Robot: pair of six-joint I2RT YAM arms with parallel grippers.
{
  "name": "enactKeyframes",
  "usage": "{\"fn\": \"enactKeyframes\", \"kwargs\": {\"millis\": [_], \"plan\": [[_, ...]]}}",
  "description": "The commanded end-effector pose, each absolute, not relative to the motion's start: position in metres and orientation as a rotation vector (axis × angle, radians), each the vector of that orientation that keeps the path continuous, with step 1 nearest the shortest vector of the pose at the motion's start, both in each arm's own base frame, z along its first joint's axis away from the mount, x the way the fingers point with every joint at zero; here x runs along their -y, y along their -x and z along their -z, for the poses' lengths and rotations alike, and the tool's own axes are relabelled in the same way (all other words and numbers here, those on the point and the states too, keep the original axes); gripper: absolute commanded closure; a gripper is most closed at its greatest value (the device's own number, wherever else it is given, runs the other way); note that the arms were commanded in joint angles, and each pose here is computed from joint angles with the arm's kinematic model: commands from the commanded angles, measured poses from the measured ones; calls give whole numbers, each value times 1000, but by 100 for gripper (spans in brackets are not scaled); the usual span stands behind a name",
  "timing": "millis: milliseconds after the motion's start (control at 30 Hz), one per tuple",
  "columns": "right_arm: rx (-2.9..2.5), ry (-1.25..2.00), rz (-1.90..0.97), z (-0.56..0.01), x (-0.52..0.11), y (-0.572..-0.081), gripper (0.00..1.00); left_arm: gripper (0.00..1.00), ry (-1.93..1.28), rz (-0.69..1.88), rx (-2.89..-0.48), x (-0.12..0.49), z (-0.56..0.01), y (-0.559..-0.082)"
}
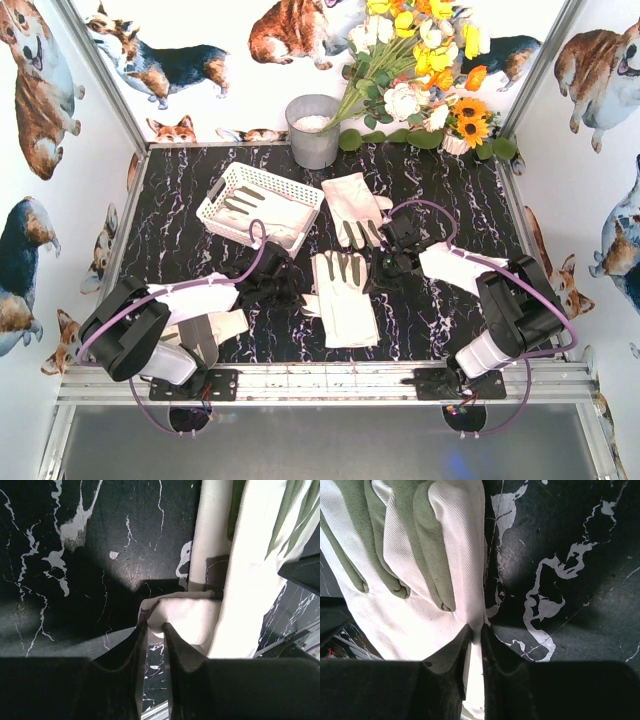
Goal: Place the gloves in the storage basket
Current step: Pair the glove with the glove.
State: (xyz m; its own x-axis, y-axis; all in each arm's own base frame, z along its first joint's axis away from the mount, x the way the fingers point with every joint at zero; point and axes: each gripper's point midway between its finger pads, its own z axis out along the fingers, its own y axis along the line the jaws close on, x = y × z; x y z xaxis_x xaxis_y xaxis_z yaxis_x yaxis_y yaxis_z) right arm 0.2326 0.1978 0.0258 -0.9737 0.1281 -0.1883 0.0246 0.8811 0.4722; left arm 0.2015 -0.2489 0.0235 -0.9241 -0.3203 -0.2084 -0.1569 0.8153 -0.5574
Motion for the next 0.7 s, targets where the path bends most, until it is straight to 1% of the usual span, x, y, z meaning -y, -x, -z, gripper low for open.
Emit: {"fn": "enactKeyframes", "kwargs": {"millis": [0,100,133,333,667], "plan": [[-2780,-85,-758,-34,-207,-245,89,91,352,779,-2698,250,-21,-208],[-2771,-77,-757,-39,-207,-246,97,100,350,777,-2704,250,-21,-206],[-2765,-76,-756,-41,-206,-247,100,100,344,780,-2700,249,-22,-206],[-2737,-39,-734,-50,-205,-252,100,100,275,816,-2672,249,-30,-203],[-2694,13,-731,-66,-206,-259,100,100,263,854,-2659,244,-36,-192]]}}
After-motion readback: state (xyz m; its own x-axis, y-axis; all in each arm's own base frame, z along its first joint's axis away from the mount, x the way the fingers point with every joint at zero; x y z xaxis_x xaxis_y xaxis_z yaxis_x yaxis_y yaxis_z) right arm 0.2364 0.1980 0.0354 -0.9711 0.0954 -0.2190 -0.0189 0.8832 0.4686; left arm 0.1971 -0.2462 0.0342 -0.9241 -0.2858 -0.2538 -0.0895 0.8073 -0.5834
